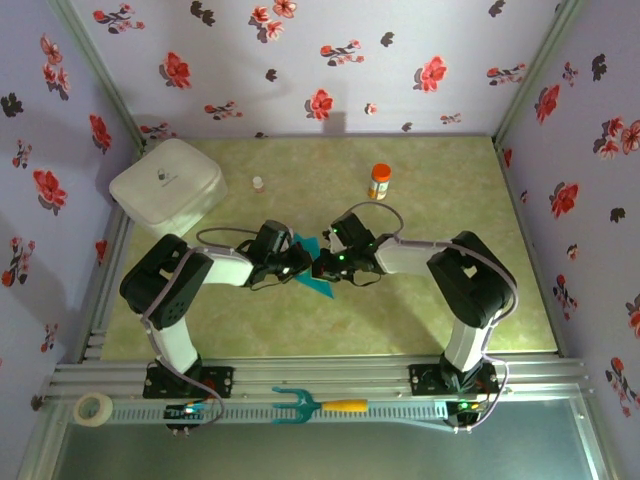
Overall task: Fold a paper plane with a square sheet of paper (pick it up from the middle)
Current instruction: Fourth fold the wing at the center of the table.
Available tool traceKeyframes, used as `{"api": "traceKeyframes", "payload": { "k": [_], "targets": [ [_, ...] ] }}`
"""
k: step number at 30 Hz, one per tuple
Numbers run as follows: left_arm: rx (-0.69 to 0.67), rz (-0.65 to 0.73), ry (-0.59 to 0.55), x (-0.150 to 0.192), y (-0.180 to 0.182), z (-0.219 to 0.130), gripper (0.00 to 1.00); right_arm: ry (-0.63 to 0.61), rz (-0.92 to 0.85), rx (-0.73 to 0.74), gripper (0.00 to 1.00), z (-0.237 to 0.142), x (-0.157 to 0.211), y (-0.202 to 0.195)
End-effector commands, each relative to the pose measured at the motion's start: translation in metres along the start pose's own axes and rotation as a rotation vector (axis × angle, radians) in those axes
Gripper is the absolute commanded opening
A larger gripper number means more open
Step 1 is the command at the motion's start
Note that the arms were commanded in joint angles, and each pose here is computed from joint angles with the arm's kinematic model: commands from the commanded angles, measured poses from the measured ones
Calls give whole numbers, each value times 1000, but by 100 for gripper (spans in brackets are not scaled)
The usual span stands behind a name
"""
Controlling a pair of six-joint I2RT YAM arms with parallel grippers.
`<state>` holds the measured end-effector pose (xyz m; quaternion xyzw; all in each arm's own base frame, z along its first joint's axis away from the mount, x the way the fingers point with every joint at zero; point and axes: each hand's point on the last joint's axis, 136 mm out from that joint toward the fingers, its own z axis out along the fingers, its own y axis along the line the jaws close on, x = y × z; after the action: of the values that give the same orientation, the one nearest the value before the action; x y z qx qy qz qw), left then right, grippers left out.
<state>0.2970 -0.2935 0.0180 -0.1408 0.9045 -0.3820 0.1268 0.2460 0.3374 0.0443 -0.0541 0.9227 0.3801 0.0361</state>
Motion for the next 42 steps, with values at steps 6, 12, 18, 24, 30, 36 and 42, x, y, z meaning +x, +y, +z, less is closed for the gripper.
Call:
{"api": "traceKeyframes", "payload": {
  "k": [6,12,18,24,30,36,42],
  "targets": [
    [-148,-23,10,7,44,1,4,24,-43,78,2,4,5,-8],
    [-150,-22,13,8,44,0,4,29,-15,101,2,11,8,-25],
    [-152,-22,12,8,45,-1,4,40,7,104,2,14,16,-35],
    [-155,-21,14,9,45,-1,4,34,11,101,3,10,19,-37],
    [-155,-20,12,8,45,-2,4,3,-57,46,4,-9,13,-7],
    [-156,-21,12,8,45,-2,4,37,-99,42,4,-5,22,4],
    [-156,-22,11,8,45,-2,4,42,-83,125,4,7,20,-14]
  ]
}}
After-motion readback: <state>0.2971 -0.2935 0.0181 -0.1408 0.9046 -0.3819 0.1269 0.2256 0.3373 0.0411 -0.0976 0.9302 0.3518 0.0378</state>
